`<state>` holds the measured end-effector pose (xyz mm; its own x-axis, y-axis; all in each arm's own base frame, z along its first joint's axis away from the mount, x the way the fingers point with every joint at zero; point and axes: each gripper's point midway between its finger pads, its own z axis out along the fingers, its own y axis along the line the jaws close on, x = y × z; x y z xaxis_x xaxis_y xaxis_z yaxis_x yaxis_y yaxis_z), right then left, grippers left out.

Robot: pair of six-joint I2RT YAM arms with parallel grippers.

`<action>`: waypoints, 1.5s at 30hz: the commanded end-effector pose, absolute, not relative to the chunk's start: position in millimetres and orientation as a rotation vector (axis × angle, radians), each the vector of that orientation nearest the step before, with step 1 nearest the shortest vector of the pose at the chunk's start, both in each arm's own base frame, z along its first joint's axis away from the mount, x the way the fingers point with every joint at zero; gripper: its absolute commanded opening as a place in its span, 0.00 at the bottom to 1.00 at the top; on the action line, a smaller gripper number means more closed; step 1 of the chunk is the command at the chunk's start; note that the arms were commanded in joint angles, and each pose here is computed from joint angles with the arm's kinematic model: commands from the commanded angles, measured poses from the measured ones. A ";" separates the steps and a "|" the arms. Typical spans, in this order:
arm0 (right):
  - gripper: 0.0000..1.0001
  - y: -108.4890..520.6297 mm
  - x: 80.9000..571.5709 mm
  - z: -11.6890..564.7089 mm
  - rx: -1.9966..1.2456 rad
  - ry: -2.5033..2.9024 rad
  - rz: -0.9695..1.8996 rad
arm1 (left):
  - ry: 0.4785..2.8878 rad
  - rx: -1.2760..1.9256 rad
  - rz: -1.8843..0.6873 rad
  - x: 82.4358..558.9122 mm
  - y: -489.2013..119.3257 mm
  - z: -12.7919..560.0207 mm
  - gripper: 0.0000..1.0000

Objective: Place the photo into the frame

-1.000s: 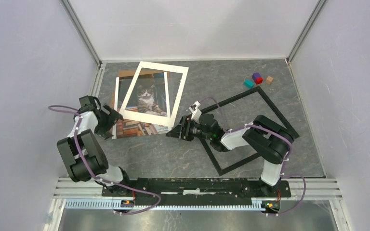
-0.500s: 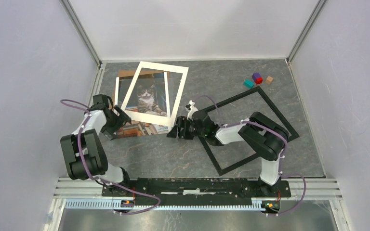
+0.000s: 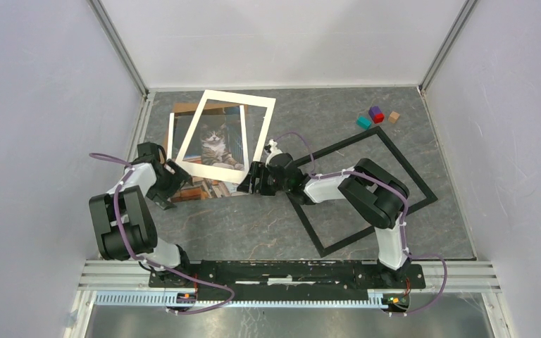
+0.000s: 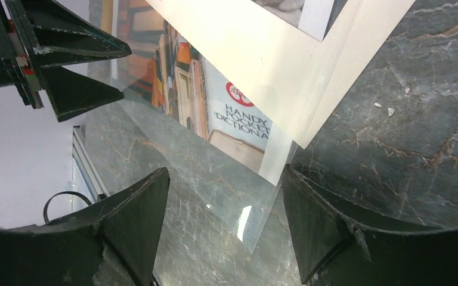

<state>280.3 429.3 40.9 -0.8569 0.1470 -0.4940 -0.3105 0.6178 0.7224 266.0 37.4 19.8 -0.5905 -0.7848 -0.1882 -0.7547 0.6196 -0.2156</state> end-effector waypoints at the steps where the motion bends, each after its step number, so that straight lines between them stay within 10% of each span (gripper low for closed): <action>1: 0.76 438.7 281.8 44.2 -0.059 2.321 1.261 | 2.623 -1.350 -0.240 251.7 21.1 -4.9 1.00; 23: 0.75 404.8 245.8 100.5 0.096 2.156 1.554 | 2.650 -1.264 -0.455 241.0 -26.2 12.6 1.00; 45: 0.78 413.8 274.6 48.3 -0.195 2.310 1.201 | 2.460 -1.160 -0.021 298.9 67.7 60.4 1.00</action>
<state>261.1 405.5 41.6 -0.8715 0.1122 -0.4774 -0.3267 0.5933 0.7357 289.5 47.8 59.8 -0.5629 -0.7665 -0.3093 -0.7286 0.6368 -0.2524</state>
